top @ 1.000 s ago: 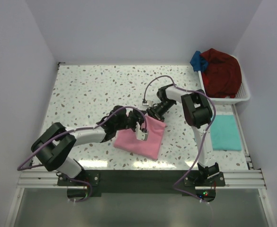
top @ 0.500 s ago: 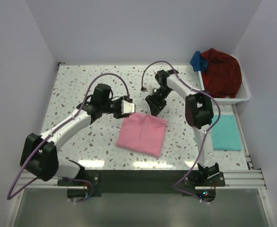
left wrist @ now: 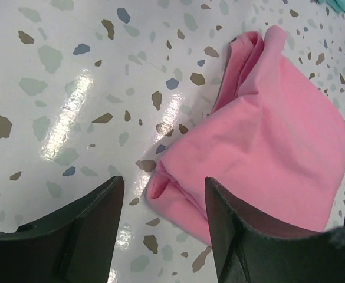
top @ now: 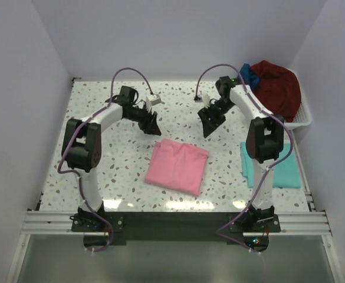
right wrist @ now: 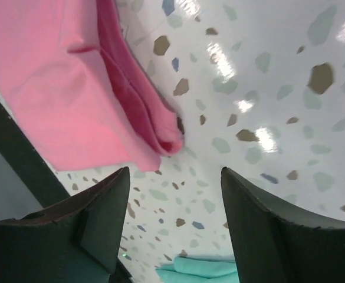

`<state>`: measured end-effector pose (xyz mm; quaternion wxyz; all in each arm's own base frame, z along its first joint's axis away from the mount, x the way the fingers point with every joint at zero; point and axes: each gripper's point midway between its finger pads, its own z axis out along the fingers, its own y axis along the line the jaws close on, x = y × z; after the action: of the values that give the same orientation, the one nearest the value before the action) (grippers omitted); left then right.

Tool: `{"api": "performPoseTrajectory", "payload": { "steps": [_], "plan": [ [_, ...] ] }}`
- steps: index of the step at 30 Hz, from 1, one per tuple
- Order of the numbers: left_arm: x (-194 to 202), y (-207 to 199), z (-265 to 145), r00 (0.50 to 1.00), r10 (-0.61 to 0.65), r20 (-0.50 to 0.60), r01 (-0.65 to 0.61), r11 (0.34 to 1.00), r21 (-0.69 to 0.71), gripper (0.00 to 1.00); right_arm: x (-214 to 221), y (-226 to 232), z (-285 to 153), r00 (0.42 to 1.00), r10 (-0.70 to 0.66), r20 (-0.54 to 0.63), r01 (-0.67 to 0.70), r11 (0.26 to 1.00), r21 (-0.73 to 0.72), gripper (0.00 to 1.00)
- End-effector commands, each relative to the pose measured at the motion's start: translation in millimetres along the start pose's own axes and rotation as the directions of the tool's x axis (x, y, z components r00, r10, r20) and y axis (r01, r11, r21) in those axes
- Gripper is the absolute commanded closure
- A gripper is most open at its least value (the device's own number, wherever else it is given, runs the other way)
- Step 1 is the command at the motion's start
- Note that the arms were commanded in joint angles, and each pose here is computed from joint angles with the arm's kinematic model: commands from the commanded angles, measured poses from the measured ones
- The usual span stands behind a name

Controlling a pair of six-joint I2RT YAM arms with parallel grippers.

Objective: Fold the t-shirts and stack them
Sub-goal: Fold the tshirt

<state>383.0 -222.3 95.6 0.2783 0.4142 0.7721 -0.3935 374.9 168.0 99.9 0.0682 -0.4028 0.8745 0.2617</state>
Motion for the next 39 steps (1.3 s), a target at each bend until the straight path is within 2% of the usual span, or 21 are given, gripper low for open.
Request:
{"api": "performPoseTrajectory", "payload": {
  "steps": [1,5,10,15,21,30,31,34,35,37,38,39],
  "plan": [
    [-10,-2,8,0.988,-0.154,0.014,0.153,0.986,0.058,0.38,27,44,-4,0.999,0.022,-0.028,-0.026,0.992,-0.127,0.34],
    [-1,17,25,0.973,-0.230,0.004,0.230,0.972,0.051,0.38,35,48,10,0.999,0.047,-0.010,-0.048,0.986,-0.162,0.39],
    [12,23,39,0.952,-0.306,-0.012,0.306,0.950,0.062,0.39,43,44,29,0.998,0.063,-0.010,-0.064,0.982,-0.178,0.40],
    [21,17,45,0.931,-0.364,-0.022,0.365,0.926,0.097,0.41,49,41,43,0.998,0.054,-0.027,-0.058,0.982,-0.177,0.42],
    [23,14,51,0.913,-0.408,-0.014,0.406,0.904,0.132,0.42,45,43,48,0.999,0.030,-0.027,-0.034,0.985,-0.170,0.50],
    [35,9,64,0.881,-0.470,-0.053,0.472,0.867,0.159,0.43,44,40,53,0.999,0.012,-0.035,-0.017,0.987,-0.158,0.52],
    [36,8,64,0.880,-0.472,-0.057,0.475,0.865,0.160,0.45,43,41,53,0.999,0.009,-0.033,-0.014,0.987,-0.157,0.58],
    [29,6,59,0.888,-0.458,-0.048,0.459,0.873,0.162,0.65,41,42,50,1.000,0.000,-0.028,-0.004,0.988,-0.155,0.66],
    [25,4,55,0.894,-0.446,-0.040,0.446,0.880,0.163,0.75,40,43,48,1.000,-0.002,-0.024,-0.002,0.988,-0.154,0.72],
    [12,0,42,0.913,-0.407,-0.008,0.403,0.901,0.158,0.84,37,46,43,1.000,-0.013,-0.015,0.011,0.989,-0.149,0.76],
    [8,-2,37,0.920,-0.392,0.005,0.386,0.909,0.156,0.91,37,47,40,1.000,-0.014,-0.014,0.012,0.989,-0.147,0.83],
    [-1,-5,27,0.934,-0.355,0.028,0.348,0.927,0.142,0.94,35,49,38,1.000,-0.022,-0.010,0.020,0.989,-0.145,0.86]
  ]
}}
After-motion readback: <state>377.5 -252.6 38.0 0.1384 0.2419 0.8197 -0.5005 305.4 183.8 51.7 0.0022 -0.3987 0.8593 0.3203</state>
